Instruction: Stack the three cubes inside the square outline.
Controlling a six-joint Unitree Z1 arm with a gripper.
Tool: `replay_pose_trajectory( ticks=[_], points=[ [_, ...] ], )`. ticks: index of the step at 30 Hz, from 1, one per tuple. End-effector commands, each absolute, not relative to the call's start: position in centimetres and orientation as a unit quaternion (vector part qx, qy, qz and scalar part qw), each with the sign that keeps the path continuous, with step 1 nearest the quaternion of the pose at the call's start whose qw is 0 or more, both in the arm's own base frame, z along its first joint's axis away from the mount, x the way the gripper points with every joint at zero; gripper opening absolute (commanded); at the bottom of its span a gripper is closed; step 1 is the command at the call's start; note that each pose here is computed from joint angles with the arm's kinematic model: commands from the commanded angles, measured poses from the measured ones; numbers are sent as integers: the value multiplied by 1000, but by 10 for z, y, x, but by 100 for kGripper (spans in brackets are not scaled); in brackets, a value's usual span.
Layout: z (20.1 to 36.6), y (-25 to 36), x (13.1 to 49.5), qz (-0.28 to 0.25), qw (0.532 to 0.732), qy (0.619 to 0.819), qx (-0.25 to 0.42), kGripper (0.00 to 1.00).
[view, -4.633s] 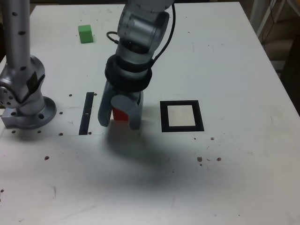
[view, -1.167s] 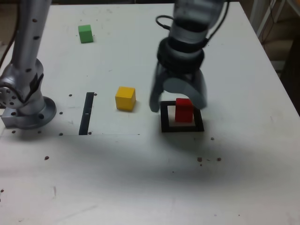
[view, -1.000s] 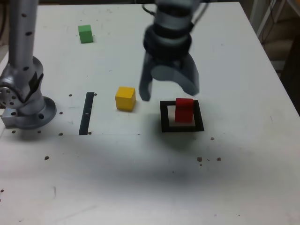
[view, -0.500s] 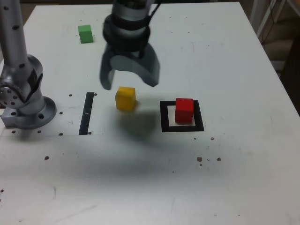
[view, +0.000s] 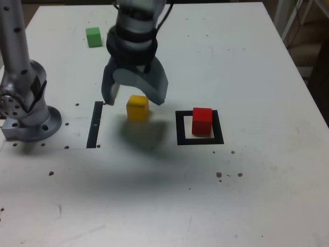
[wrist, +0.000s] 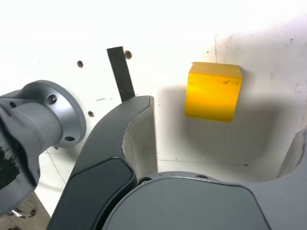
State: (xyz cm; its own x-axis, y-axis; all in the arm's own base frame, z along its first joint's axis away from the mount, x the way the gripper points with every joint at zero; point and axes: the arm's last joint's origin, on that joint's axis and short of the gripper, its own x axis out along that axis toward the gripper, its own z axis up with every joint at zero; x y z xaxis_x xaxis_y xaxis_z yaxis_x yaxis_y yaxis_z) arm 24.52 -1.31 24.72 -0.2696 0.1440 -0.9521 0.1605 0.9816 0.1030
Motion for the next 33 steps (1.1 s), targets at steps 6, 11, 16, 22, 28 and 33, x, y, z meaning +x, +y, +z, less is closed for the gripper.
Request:
replay_pose_trajectory(
  ticks=[6,11,16,22,28,33],
  points=[
    [228,-3,249,-7,575,814,85,98],
    [218,3,252,-7,567,820,78,95],
    [209,9,257,-7,562,824,72,90],
    [202,11,263,-3,558,827,70,77],
    [202,13,264,10,560,826,70,52],
    [203,13,265,12,566,821,72,33]
  ],
)
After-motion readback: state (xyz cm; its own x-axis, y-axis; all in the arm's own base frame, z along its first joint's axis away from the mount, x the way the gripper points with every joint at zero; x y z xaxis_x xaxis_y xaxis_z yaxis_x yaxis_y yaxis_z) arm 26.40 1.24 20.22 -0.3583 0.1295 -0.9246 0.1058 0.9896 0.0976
